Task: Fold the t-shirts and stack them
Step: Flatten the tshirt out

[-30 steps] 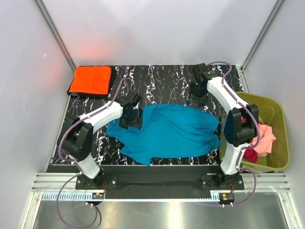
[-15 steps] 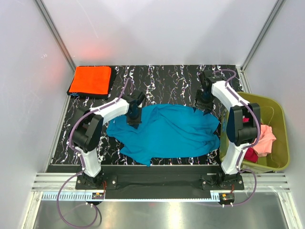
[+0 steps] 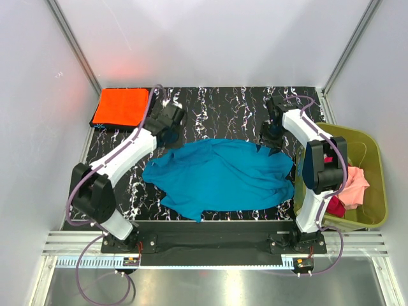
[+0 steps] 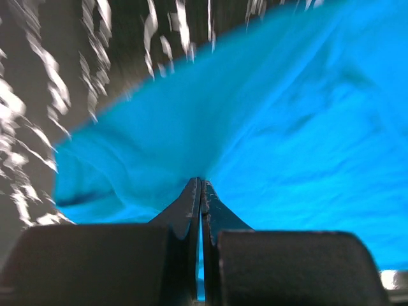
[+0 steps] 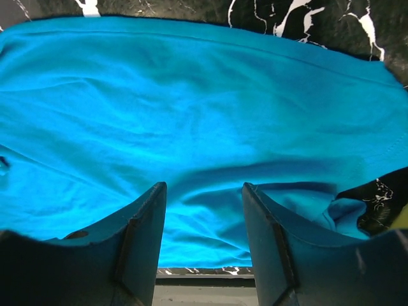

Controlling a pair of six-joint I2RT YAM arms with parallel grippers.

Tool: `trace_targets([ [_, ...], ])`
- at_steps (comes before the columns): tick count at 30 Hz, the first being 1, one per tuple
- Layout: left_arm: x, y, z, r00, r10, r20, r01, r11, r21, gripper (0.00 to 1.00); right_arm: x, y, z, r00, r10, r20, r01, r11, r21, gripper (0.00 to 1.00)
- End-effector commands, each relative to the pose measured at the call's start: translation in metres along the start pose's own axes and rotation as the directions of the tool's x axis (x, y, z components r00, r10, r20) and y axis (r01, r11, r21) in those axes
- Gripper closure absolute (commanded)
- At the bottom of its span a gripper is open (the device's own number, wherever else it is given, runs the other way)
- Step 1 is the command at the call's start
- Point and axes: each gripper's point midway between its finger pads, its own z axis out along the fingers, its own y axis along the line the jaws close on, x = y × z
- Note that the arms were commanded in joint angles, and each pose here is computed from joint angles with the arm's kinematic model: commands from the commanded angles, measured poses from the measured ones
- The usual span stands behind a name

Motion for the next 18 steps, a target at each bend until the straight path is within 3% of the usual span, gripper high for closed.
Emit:
trace_targets([
  [1,-0.077,0.014,-0.022,0.972,-0.029,0.233,0.042,0.998,-0.053,1.00,-0.001,0.011,-0.014,1.000,-0.002,0.019,0.003,0.998,-0.057,0.42],
  [9,-0.230,0.052,-0.003,0.901,-0.119,0.416,0.139,0.990,-0.018,1.00,0.010,0.022,-0.037,1.000,-0.004,-0.024,0.001,0.992,-0.124,0.42],
  [10,-0.242,0.056,0.023,0.909,-0.135,0.394,0.143,0.990,0.010,1.00,0.012,0.020,-0.042,1.000,-0.020,-0.024,0.017,0.993,-0.117,0.42],
  [11,-0.278,0.051,0.003,0.871,-0.156,0.466,0.143,0.988,0.063,0.98,0.009,0.018,-0.045,0.999,-0.030,-0.011,0.028,0.994,-0.106,0.42],
  [12,-0.278,0.053,0.029,0.890,-0.165,0.426,0.155,0.986,0.059,0.55,0.009,0.015,-0.047,0.999,-0.038,-0.013,0.037,0.995,-0.094,0.42],
  [13,-0.283,0.054,0.032,0.890,-0.174,0.422,0.163,0.985,0.063,0.33,0.007,0.015,-0.049,0.999,-0.053,-0.003,0.053,0.994,-0.090,0.41],
  [14,-0.300,0.052,0.016,0.869,-0.186,0.458,0.168,0.983,0.081,0.29,0.006,0.014,-0.049,0.998,-0.055,-0.005,0.054,0.995,-0.086,0.42],
  [18,-0.247,0.054,0.021,0.921,-0.188,0.343,0.184,0.982,0.044,0.25,0.008,0.018,-0.052,0.998,-0.062,-0.001,0.062,0.992,-0.109,0.42],
])
